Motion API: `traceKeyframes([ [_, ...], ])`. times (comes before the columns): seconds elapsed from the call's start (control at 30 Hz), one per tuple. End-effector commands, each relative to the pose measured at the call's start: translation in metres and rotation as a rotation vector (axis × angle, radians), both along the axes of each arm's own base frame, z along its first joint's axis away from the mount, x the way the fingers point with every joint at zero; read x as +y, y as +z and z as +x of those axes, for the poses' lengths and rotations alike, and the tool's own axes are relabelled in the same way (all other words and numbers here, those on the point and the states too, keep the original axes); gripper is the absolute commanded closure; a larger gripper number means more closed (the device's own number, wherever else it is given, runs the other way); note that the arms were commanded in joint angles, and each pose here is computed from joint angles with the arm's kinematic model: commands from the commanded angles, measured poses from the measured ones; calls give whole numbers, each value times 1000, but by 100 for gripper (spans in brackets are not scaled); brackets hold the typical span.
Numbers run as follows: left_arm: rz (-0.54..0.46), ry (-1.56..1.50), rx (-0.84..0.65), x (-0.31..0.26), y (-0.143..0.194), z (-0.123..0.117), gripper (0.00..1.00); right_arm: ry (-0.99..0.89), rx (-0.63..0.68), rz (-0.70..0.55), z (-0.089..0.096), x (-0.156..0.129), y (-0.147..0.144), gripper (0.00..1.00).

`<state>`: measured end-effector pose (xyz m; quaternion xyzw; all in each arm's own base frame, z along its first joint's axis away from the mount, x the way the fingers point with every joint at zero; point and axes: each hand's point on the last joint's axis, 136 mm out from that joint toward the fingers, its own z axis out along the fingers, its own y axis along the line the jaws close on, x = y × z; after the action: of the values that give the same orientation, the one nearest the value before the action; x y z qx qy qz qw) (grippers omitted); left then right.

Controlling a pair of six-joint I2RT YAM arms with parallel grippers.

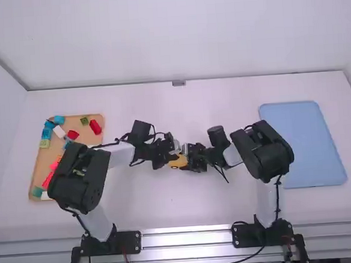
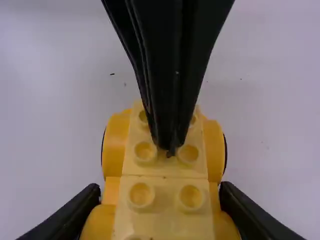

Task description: Assemble lego blocks to make yellow taxi

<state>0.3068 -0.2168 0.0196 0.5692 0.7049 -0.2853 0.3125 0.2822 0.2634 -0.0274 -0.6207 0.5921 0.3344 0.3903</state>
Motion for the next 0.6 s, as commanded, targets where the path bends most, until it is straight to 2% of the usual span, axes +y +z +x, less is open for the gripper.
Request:
traceKeyframes([
  [0.0,148,94,-26,20,-16,15,94,32,-31,-25,-4,6,-7,45],
  [0.03,134,100,-46,21,-5,20,88,27,-31,-24,-2,6,-6,44],
  [0.13,82,111,-94,23,26,26,81,17,-29,-23,3,4,-4,43],
  [0.17,64,119,-112,26,38,28,76,15,-28,-20,4,3,-4,37],
  [0.23,36,140,-146,34,59,31,65,12,-28,-18,5,2,-4,34],
  [0.27,21,152,-163,39,70,32,50,10,-26,-19,5,1,-4,32],
  [0.3,17,158,-171,41,74,32,44,10,-26,-19,5,1,-4,31],
  [0.33,6,175,-189,47,84,33,1,10,-24,-20,5,1,-4,28],
  [0.37,-11,212,-194,56,96,34,1,5,-15,-19,5,1,-4,19],
  [0.43,-27,262,-194,65,107,37,1,-1,-7,-18,5,1,-4,11],
  [0.47,-54,405,-174,88,126,45,1,-11,6,-13,6,2,-1,1],
  [0.53,-54,499,-166,104,134,51,1,-25,18,-11,8,2,1,2],
  [0.57,-51,659,-143,129,143,59,1,-59,51,-6,11,-1,8,2],
])
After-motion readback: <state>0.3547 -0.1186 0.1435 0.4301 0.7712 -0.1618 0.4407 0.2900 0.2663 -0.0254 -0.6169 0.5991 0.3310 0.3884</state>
